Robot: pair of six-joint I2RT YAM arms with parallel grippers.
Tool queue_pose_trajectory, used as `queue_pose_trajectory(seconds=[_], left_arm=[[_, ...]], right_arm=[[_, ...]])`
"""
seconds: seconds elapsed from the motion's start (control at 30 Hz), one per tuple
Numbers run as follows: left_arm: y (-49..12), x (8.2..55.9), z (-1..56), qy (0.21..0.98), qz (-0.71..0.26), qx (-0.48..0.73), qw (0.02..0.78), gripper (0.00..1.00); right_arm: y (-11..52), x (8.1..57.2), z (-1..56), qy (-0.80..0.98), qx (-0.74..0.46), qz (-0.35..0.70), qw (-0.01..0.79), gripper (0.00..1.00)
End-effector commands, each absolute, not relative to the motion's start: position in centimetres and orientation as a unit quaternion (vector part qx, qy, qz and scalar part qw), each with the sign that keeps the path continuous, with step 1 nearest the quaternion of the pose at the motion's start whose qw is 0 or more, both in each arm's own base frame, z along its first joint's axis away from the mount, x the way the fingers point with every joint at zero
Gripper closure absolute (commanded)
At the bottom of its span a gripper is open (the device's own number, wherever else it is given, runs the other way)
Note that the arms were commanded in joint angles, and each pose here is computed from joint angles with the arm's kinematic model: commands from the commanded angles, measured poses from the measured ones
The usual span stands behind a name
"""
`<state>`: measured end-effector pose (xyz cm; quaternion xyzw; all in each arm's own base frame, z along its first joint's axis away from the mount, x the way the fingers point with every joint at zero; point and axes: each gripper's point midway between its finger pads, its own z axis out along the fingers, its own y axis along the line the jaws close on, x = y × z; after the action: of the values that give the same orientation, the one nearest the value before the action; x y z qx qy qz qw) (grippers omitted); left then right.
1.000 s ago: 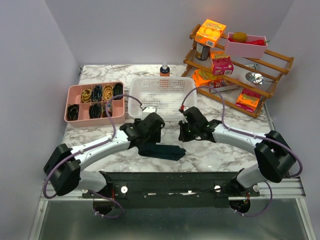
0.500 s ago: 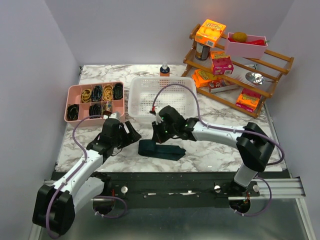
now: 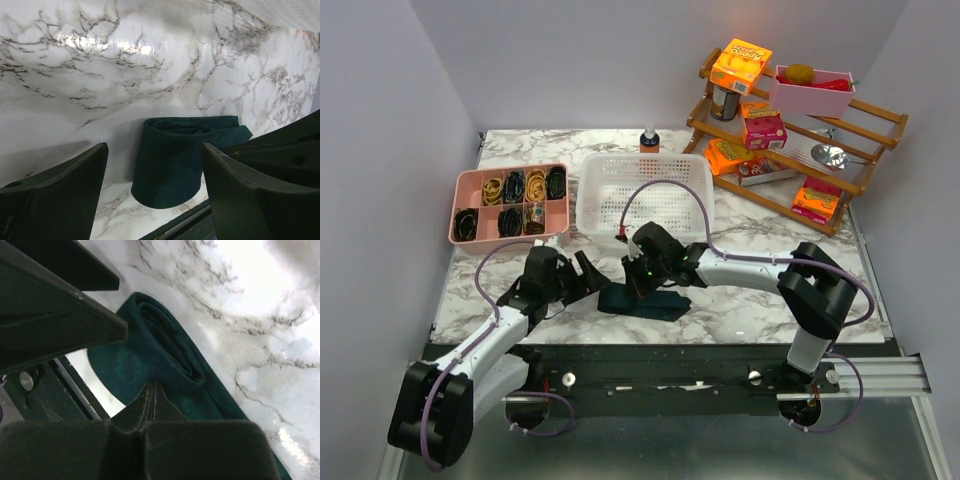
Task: Roll the ties
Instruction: Roll the tie at the center of the board.
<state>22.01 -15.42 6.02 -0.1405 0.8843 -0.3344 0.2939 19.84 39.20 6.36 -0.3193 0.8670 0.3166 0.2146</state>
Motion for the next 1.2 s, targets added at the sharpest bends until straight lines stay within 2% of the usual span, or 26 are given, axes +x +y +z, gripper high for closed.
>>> queue_pose_trajectory(seconds=[0.0,0.23,0.53,0.77,1.0,1.17], left_arm=[[-15.9,21.7,5.5,0.881,-0.352,-0.136,0.286,0.15],[-16.9,21.9,6.1,0.862,-0.390,-0.119,0.302,0.15],[-17.8,21.5,7.2,0.840,-0.429,-0.085,0.323,0.14],[-17.5,20.6,5.1,0.848,-0.422,-0.096,0.304,0.18],[-17.6,20.6,4.6,0.846,-0.428,-0.101,0.302,0.22],[-18.3,20.4,4.7,0.837,-0.449,-0.091,0.298,0.30]], right_arm=[[38.1,18.6,4.8,0.875,-0.317,0.303,0.203,0.99],[36.6,18.3,2.9,0.891,-0.304,0.277,0.193,0.99],[37.4,19.3,4.8,0.888,-0.298,0.277,0.212,0.99],[37.7,20.1,6.3,0.887,-0.299,0.272,0.225,0.99],[37.3,20.1,4.9,0.896,-0.297,0.255,0.211,0.99],[36.9,19.7,4.0,0.901,-0.294,0.250,0.199,0.99]])
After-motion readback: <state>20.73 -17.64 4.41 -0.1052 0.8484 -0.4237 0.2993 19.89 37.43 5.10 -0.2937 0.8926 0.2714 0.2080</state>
